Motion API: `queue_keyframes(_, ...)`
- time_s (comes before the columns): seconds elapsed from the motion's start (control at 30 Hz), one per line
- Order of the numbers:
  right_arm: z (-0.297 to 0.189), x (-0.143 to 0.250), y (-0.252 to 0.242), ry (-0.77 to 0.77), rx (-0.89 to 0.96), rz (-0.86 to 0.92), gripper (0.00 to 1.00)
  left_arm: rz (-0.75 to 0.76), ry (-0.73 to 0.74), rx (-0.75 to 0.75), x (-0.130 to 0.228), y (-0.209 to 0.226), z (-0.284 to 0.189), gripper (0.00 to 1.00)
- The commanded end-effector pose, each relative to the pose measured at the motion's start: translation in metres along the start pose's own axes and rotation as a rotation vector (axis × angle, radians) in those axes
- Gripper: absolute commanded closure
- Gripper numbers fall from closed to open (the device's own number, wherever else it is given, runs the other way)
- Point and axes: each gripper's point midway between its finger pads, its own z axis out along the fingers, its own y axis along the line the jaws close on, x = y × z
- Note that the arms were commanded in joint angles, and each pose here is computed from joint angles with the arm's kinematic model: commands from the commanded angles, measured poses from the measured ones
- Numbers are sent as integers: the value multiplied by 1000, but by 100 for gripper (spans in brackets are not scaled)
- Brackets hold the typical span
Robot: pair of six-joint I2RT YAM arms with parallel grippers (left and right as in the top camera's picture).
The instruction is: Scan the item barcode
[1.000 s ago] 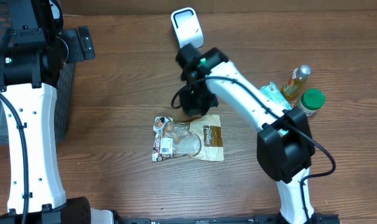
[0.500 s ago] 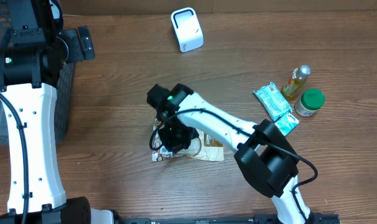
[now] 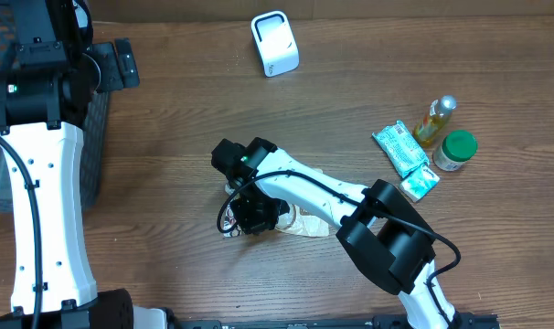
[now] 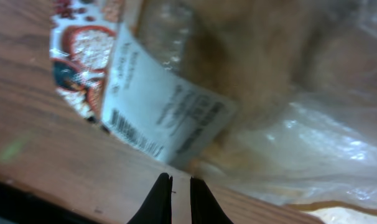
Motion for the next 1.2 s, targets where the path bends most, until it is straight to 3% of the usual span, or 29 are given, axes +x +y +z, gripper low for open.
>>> queue_keyframes(0.0,-6,-13,-11,-81,73,2,92,19,0,6,0,-3,1,0)
queue_keyframes(0.43,-13,-44,-13,-214,97,-10,91,20,0,6,0,-3,1,0)
queue_keyframes(0.83,-67,-61,-18,-255,60,35,90,20,0,6,0,-3,1,0)
queue_keyframes(0.97,-75,-59,-37,-231,68,80,76,19,0,6,0,-3,1,0)
queue_keyframes(1.03,-77,-58,-51,-215,72,116,46,19,0,6,0,-3,1,0)
queue_keyframes(1.07,-78,-58,-56,-211,72,134,36,19,0,6,0,-3,1,0)
queue_keyframes(1.17,-82,-61,-68,-204,46,175,26,20,0,6,0,-3,1,0)
